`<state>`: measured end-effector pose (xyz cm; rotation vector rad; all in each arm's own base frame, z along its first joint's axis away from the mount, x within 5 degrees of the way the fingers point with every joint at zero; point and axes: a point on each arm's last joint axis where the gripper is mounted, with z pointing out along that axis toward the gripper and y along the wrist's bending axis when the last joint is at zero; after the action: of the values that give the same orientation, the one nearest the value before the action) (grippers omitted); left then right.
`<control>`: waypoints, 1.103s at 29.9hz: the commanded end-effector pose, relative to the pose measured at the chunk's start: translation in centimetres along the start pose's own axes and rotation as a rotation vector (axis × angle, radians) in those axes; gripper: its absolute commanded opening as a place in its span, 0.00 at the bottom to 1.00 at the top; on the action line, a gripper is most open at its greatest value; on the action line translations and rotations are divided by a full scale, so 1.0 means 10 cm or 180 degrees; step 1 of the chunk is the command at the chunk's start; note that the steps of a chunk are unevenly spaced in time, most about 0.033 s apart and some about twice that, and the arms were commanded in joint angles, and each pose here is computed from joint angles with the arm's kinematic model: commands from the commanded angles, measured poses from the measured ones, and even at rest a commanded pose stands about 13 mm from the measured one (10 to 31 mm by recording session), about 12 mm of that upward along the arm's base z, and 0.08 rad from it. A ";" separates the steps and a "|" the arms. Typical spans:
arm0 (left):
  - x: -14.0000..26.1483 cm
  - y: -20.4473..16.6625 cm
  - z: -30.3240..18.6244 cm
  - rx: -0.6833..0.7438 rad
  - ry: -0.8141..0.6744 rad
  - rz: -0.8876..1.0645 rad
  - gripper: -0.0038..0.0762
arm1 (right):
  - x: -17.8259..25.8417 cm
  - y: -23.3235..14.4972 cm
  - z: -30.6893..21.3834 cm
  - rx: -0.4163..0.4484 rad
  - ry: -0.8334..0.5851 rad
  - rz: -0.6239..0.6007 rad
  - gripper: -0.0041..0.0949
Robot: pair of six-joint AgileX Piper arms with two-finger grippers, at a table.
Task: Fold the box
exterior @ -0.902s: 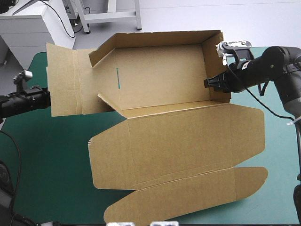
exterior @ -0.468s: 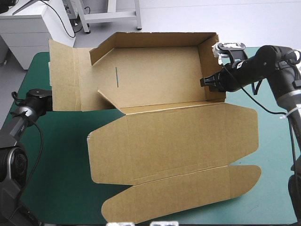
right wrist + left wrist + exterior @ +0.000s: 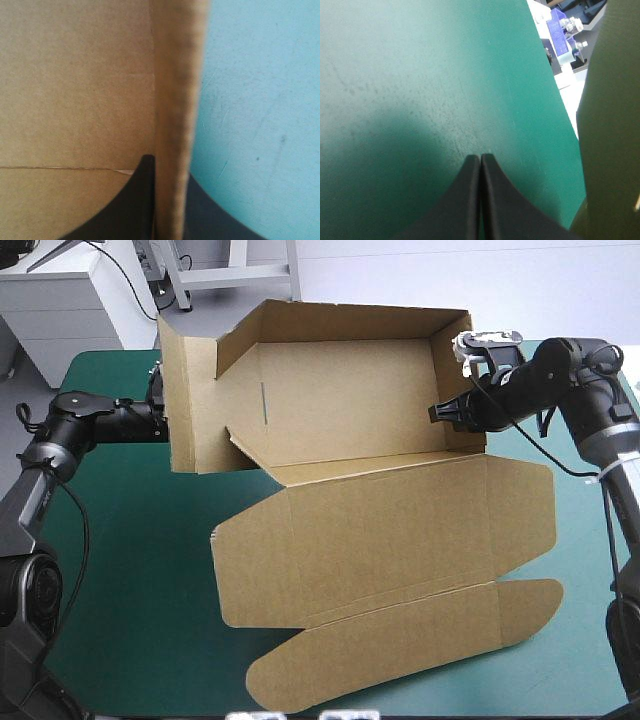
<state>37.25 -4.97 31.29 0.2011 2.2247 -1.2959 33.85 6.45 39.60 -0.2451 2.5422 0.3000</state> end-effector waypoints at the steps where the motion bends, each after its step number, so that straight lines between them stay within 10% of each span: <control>1: -0.16 -0.43 -0.16 0.0440 -0.0215 0.0154 0.04 | -0.07 0.00 -0.26 0.0175 -0.0357 -0.0060 0.03; 33: -0.13 -0.98 -0.07 0.0978 -0.0059 0.0308 0.04 | -0.07 -0.09 -0.10 0.0373 -0.0170 -0.0039 0.03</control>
<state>36.45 -8.71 35.77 0.3068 2.0939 -1.4530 34.83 5.42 38.38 -0.2198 2.5900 0.1285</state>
